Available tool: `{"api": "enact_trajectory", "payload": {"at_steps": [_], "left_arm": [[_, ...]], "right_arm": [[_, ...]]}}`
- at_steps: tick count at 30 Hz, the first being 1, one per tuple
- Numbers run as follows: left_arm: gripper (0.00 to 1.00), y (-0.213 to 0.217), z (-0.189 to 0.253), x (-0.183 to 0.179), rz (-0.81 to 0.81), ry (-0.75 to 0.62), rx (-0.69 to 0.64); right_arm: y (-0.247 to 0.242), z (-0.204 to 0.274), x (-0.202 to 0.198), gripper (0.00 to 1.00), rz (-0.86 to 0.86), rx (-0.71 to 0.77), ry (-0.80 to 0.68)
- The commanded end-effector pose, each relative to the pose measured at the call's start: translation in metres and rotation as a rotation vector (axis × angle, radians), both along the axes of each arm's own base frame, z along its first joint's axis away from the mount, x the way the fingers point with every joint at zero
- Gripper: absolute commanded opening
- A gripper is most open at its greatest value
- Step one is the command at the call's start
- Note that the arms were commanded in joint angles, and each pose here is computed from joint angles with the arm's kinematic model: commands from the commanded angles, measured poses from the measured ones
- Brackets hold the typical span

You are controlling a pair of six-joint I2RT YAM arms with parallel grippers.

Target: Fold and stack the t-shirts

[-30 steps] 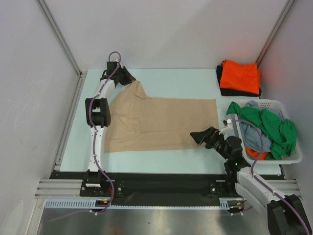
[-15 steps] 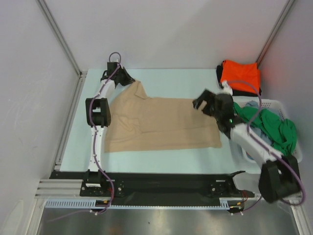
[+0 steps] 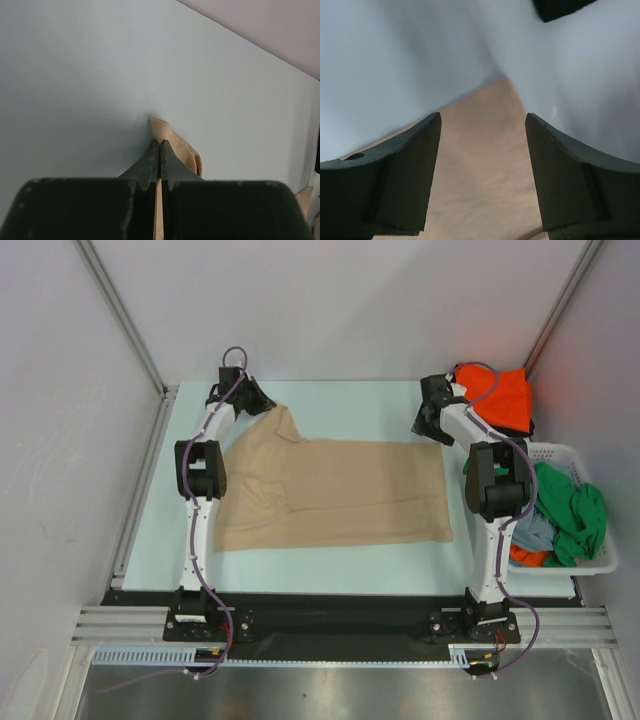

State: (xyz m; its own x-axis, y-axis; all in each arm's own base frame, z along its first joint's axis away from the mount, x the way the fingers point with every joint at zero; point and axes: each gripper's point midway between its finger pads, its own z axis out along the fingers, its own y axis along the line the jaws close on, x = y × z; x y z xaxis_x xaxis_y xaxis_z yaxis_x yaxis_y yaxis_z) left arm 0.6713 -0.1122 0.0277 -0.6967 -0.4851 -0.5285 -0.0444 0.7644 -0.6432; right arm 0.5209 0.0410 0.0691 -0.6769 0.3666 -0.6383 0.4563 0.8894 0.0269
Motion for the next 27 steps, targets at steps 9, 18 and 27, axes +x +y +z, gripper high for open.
{"api": "enact_trajectory", "payload": {"at_steps": [9, 18, 27], "left_arm": [[0.00, 0.004, -0.004, 0.002, 0.008, 0.004, 0.008], [0.00, 0.005, -0.003, 0.002, 0.014, 0.006, 0.009], [0.00, 0.011, 0.020, -0.005, 0.021, -0.020, 0.073]], "right_arm": [[-0.034, -0.033, 0.000, 0.68, -0.046, -0.042, 0.088], [-0.031, -0.055, 0.009, 0.49, -0.030, 0.017, 0.081], [-0.031, -0.053, 0.005, 0.00, -0.011, 0.059, 0.094]]}}
